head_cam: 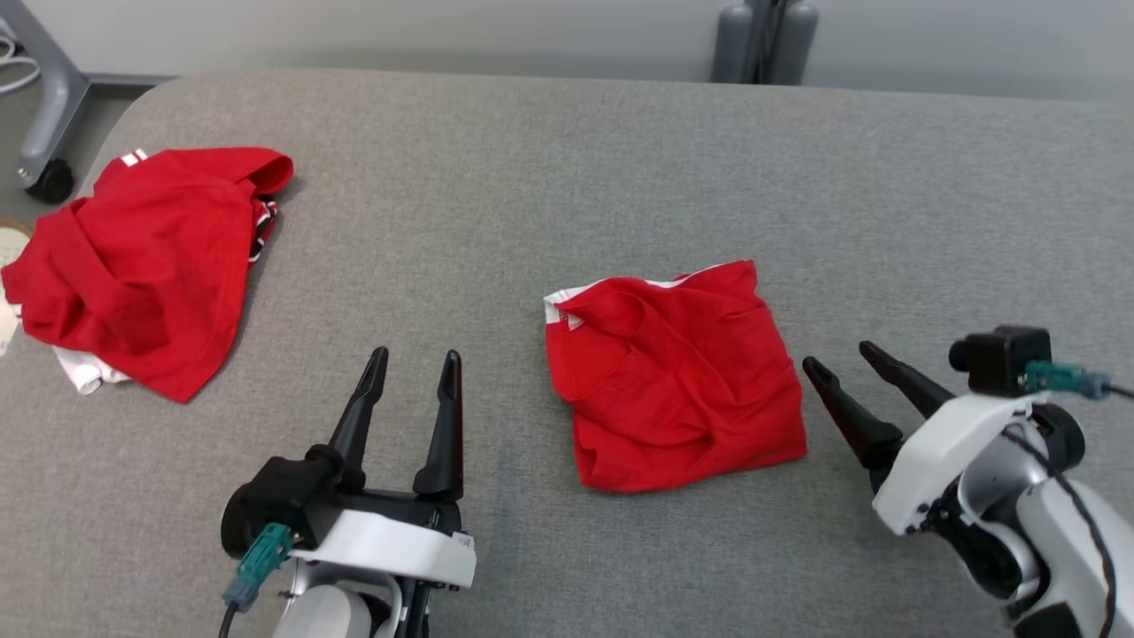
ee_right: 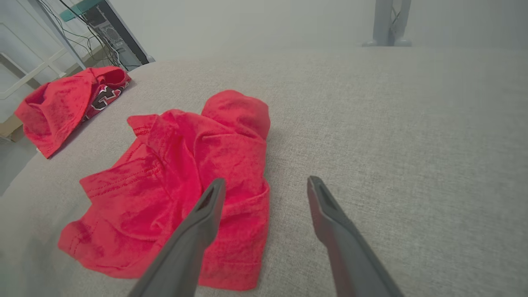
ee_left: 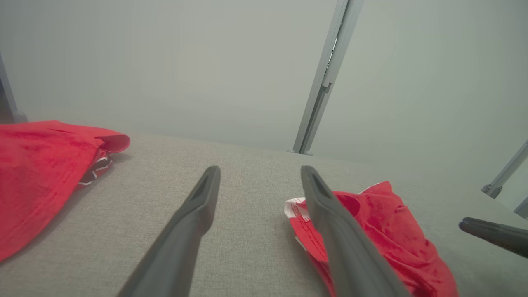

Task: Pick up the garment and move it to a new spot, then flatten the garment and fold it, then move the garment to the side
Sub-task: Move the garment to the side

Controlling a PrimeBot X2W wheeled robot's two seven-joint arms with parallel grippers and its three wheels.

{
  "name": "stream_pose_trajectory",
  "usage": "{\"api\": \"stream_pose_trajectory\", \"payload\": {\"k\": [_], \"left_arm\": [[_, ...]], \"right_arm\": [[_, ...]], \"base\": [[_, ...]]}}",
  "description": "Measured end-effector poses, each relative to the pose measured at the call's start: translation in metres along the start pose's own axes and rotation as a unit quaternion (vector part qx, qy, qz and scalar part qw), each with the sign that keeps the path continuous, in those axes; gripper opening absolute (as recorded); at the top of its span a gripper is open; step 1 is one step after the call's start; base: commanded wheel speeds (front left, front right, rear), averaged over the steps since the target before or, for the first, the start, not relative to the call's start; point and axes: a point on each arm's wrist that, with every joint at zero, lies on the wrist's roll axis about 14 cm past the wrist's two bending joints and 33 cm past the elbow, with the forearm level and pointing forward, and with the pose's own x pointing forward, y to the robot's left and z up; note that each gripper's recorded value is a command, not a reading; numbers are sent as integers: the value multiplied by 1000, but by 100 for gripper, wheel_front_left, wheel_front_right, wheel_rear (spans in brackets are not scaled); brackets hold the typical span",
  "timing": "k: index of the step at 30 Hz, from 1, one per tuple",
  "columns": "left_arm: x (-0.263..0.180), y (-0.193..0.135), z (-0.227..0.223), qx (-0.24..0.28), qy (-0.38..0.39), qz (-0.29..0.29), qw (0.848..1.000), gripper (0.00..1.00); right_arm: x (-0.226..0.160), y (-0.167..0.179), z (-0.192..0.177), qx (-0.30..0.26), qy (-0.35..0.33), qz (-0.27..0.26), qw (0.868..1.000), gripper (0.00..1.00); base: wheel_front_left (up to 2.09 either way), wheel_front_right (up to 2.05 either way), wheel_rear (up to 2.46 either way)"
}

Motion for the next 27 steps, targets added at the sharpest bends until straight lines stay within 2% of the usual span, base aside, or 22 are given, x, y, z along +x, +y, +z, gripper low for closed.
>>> {"api": "stream_pose_trajectory", "payload": {"k": [8, 13, 22, 23, 24, 27], "left_arm": [[3, 9, -4, 6, 6, 10, 1000, 100], [1, 21, -6, 12, 11, 30, 999, 100], [-7, 37, -8, 16, 18, 58, 998, 100], [-7, 37, -7, 16, 18, 59, 998, 100], [-8, 38, -7, 15, 17, 60, 998, 100], [-8, 38, -6, 15, 17, 61, 998, 100]], "right_arm": [[29, -1, -10, 17, 85, 41, 995, 100], [46, 6, -23, 11, 137, 75, 988, 100], [69, 24, -43, -11, 193, 116, 974, 100], [71, 27, -43, -11, 193, 121, 974, 40], [72, 31, -43, -13, 193, 126, 973, 0], [76, 38, -40, -19, 185, 138, 973, 0]], "base": [[0, 0, 0], [0, 0, 0], [0, 0, 0], [0, 0, 0], [0, 0, 0], [0, 0, 0]]}}
